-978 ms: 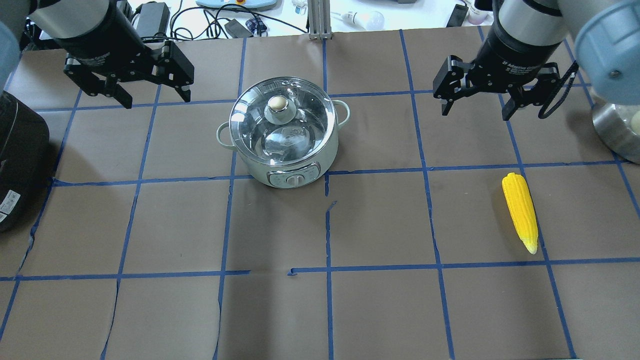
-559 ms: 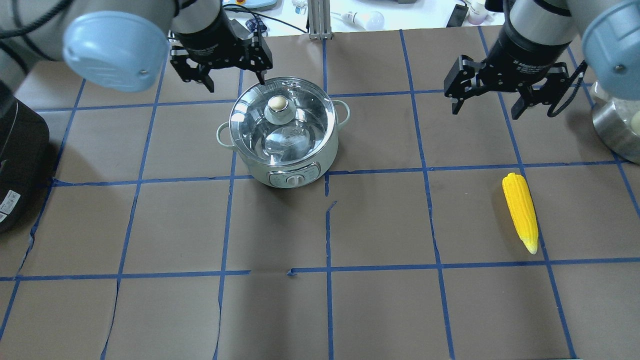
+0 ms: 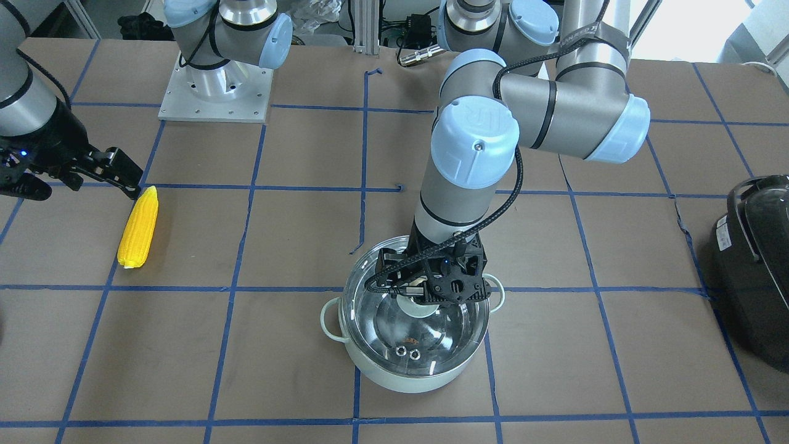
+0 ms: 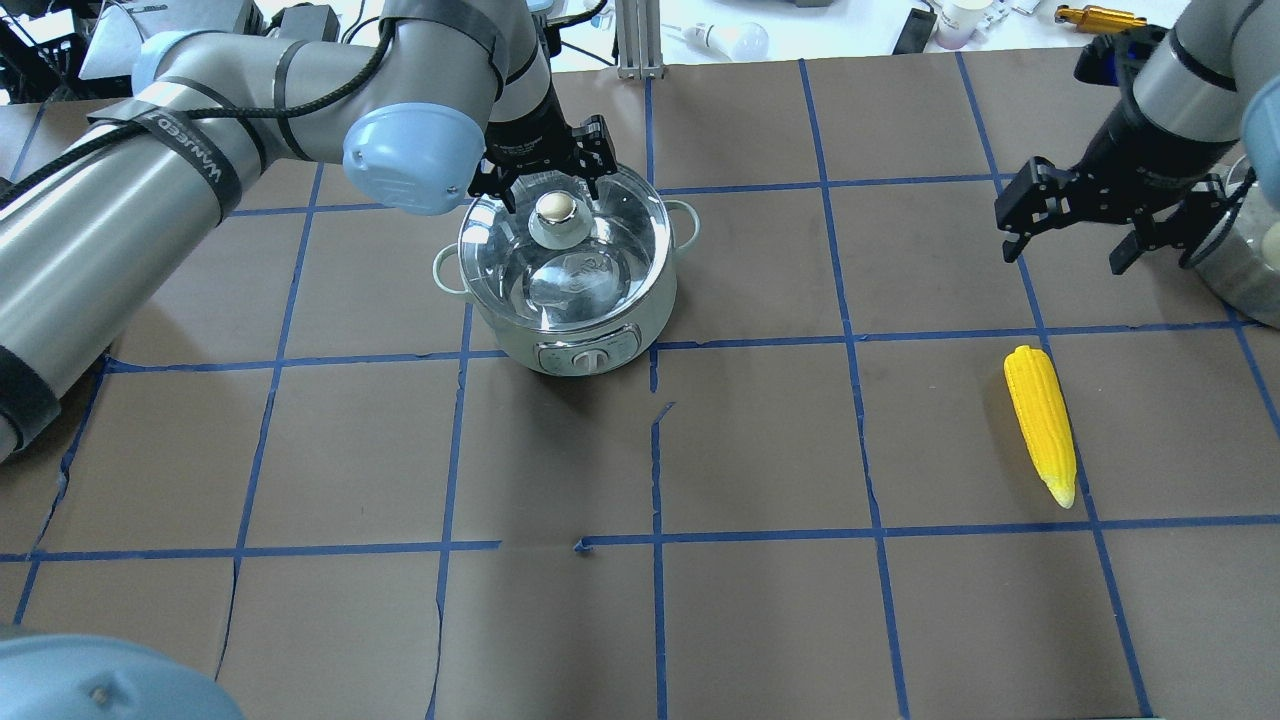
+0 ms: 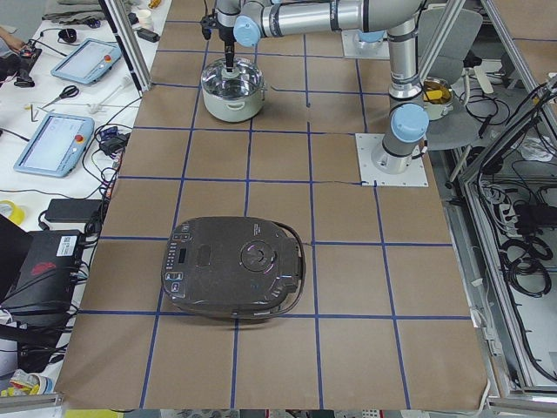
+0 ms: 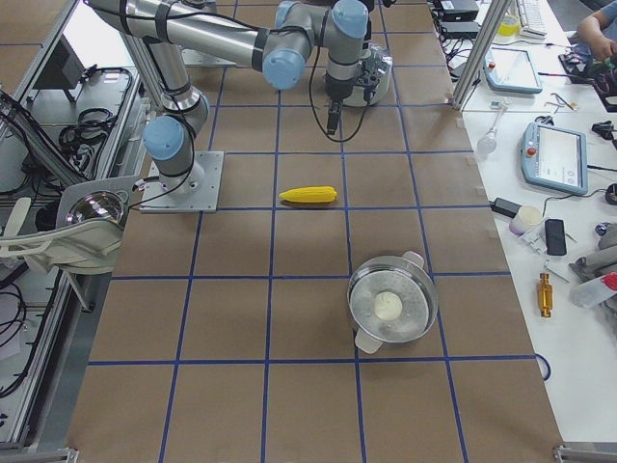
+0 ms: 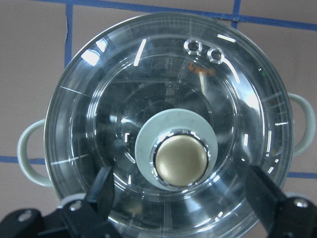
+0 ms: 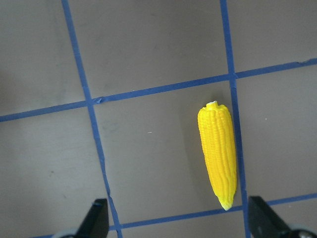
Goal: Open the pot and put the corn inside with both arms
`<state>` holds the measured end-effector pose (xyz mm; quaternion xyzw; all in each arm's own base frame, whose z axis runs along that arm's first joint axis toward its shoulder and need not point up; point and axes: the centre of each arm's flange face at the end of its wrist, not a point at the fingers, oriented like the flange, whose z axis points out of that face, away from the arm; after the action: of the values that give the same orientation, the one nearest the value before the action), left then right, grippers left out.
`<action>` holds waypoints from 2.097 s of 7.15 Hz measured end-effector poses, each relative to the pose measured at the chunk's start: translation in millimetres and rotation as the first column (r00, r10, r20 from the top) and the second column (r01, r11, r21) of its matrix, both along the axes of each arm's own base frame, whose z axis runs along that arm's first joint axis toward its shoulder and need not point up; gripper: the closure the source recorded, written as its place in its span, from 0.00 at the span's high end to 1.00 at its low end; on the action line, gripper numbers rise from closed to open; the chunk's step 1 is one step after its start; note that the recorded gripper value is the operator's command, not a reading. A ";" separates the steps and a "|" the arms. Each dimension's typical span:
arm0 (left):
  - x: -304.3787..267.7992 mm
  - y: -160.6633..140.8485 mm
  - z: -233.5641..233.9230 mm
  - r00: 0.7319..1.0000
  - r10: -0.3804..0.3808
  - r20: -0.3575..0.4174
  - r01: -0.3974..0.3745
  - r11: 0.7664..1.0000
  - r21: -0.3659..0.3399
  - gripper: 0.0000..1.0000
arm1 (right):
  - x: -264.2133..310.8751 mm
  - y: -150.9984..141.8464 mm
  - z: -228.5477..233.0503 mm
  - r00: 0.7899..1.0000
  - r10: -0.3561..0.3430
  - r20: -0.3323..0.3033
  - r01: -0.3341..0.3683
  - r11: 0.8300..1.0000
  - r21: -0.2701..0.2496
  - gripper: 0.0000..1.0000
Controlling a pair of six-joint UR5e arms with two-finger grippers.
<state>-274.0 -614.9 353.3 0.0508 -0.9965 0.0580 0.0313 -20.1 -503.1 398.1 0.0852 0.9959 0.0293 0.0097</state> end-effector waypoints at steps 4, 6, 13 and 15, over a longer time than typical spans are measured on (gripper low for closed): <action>-2.0 -0.3 -21.9 1.000 -0.014 0.016 0.013 1.000 0.025 0.58 | -44.0 28.2 -134.2 0.999 -0.007 0.040 0.004 0.998 0.064 1.00; -2.1 0.2 -20.2 1.000 -0.017 0.016 0.016 1.000 0.019 0.00 | -43.9 34.4 -166.3 0.998 0.035 0.045 -0.040 0.993 0.115 1.00; 41.4 9.3 52.2 0.999 -0.029 0.018 0.030 0.999 -0.030 0.00 | -55.8 29.2 -212.2 0.996 0.087 0.001 -0.086 0.976 0.201 0.00; 152.4 7.5 90.1 0.999 -0.025 0.040 0.025 0.999 0.022 0.00 | -57.1 25.9 -211.8 0.996 0.085 -0.007 -0.083 0.979 0.185 0.00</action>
<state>-121.5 -607.4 443.3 0.0375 -0.9981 0.0476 0.0114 -77.2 -477.2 186.2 0.0439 0.9916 0.1213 -0.0067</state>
